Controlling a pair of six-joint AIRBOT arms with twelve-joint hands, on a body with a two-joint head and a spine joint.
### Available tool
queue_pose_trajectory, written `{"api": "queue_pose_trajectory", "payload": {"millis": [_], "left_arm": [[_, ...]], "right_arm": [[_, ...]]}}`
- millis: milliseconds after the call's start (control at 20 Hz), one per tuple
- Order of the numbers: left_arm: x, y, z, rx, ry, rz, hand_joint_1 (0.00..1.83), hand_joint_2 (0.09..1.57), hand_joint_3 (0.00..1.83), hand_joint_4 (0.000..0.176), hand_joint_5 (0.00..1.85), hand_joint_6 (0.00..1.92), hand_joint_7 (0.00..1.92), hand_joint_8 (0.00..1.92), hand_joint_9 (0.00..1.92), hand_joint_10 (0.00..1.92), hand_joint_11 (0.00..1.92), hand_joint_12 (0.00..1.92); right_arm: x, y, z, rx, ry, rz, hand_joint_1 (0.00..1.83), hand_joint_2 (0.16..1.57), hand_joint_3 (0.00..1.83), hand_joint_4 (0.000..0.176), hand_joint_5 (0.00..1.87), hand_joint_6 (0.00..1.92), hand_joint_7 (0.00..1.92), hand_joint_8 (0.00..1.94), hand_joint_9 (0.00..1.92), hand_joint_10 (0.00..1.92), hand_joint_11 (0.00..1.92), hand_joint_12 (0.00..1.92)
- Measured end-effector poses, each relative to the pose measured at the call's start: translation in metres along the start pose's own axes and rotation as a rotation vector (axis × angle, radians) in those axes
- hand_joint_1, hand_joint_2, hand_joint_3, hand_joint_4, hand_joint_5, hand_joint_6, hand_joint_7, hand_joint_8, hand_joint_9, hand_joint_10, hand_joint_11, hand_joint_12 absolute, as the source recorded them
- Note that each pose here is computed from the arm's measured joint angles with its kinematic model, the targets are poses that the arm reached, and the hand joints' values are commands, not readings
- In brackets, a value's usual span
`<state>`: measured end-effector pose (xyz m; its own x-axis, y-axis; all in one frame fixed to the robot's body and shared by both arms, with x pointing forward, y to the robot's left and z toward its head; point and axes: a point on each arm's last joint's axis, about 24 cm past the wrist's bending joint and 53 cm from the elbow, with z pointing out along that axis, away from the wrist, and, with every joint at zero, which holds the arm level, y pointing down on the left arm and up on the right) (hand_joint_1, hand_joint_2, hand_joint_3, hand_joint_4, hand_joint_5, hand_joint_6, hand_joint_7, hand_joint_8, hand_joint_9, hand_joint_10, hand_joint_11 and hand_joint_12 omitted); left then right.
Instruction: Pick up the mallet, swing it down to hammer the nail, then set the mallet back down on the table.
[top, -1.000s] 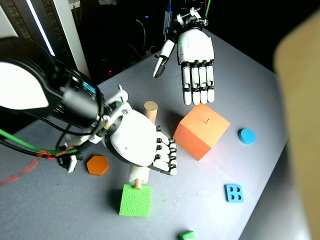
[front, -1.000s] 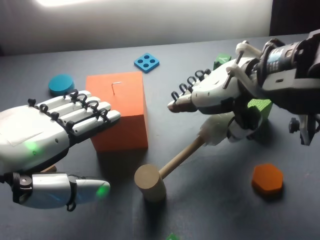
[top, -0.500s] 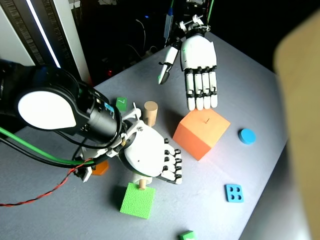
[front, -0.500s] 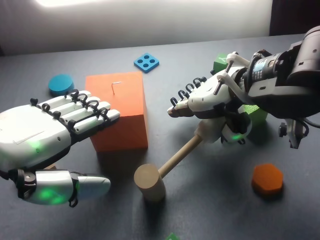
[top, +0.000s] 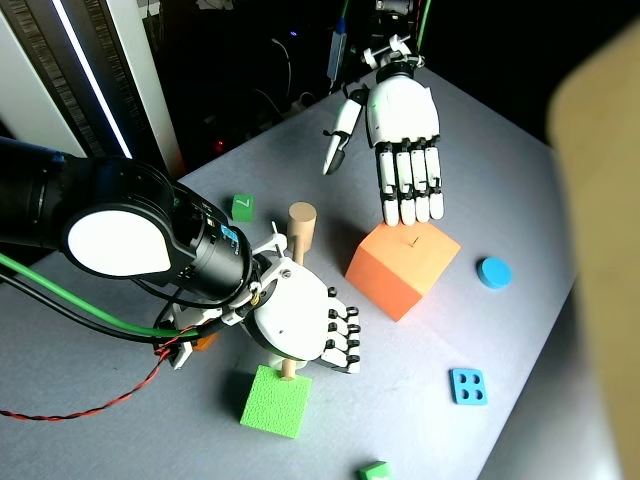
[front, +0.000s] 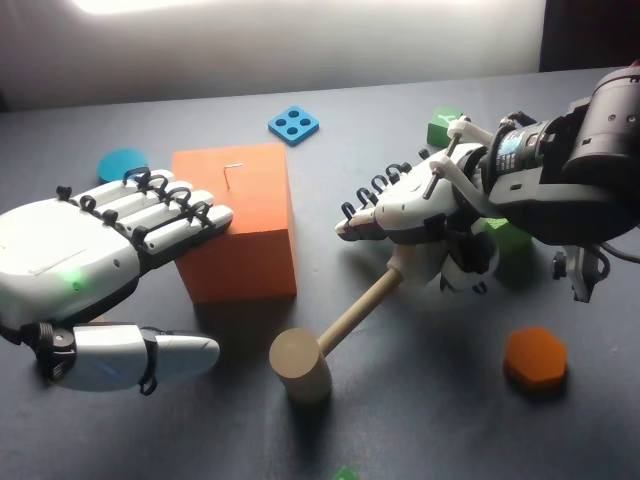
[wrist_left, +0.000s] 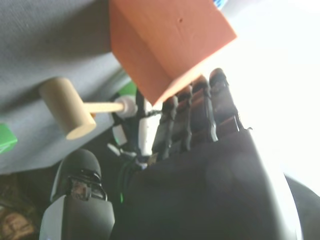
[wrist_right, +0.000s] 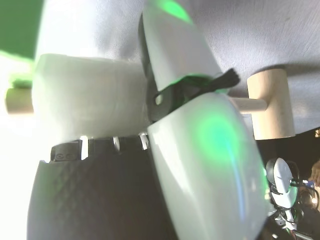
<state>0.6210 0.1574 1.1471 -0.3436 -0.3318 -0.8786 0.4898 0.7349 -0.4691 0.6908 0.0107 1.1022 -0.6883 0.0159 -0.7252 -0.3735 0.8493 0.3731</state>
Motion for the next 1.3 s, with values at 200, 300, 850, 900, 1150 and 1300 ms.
{"api": "queue_pose_trajectory", "payload": {"millis": [200, 300, 850, 900, 1150, 1300], "left_arm": [[0.002, 0.0, 0.003, -0.001, -0.004, -0.014, 0.0, 1.18, 0.01, 0.0, 0.01, 0.0, 0.0, 0.0, 0.0, 0.0, 0.0, 0.0], [0.003, 0.0, 0.003, -0.001, -0.005, -0.023, 0.0, 1.18, 0.01, 0.0, 0.0, 0.0, 0.0, 0.0, 0.0, 0.0, 0.0, 0.0], [0.006, 0.002, 0.002, -0.006, -0.003, -0.057, 0.0, 1.18, 0.0, 0.0, 0.0, 0.0, 0.0, 0.0, 0.0, 0.0, 0.0, 0.0], [0.006, 0.002, 0.002, -0.007, -0.002, -0.059, 0.0, 1.18, 0.0, 0.0, 0.0, 0.0, 0.0, 0.0, 0.0, 0.0, 0.0, 0.0], [0.006, 0.003, 0.001, -0.006, -0.004, -0.061, 0.0, 1.18, 0.0, 0.0, 0.02, 0.0, 0.0, 0.0, 0.0, 0.0, 0.0, 0.0], [0.006, 0.003, 0.001, -0.006, -0.004, -0.061, 0.0, 1.18, 0.0, 0.0, 0.01, 0.0, 0.0, 0.0, 0.0, 0.0, 0.0, 0.0]], "right_arm": [[0.011, -0.004, 0.004, 0.005, 0.018, -0.005, 1.42, 1.03, 0.0, 0.0, 0.0, 0.0, 0.0, 0.0, 0.0, 0.0, 0.0, 0.0], [0.01, -0.004, 0.004, 0.005, 0.016, -0.006, 1.41, 1.04, 0.0, 0.0, 0.0, 0.0, 0.0, 0.0, 0.0, 0.0, 0.0, 0.0], [0.011, -0.005, 0.004, 0.003, 0.014, -0.007, 1.41, 1.03, 0.0, 0.0, 0.0, 0.0, 0.0, 0.0, 0.0, 0.0, 0.0, 0.0], [0.011, -0.004, 0.003, 0.001, 0.014, -0.008, 1.41, 1.03, 0.0, 0.0, 0.0, 0.0, 0.0, 0.0, 0.0, 0.0, 0.0, 0.0], [0.014, 0.003, 0.0, -0.016, 0.017, -0.012, 1.36, 1.03, 0.0, 0.0, 0.0, 0.0, 0.0, 0.0, 0.0, 0.0, 0.01, 0.0], [0.008, 0.007, -0.001, -0.027, 0.003, -0.013, 1.32, 1.01, 0.0, 0.0, 0.04, 0.0, 0.04, 0.0, 0.05, 0.0, 0.0, 0.34]]}}
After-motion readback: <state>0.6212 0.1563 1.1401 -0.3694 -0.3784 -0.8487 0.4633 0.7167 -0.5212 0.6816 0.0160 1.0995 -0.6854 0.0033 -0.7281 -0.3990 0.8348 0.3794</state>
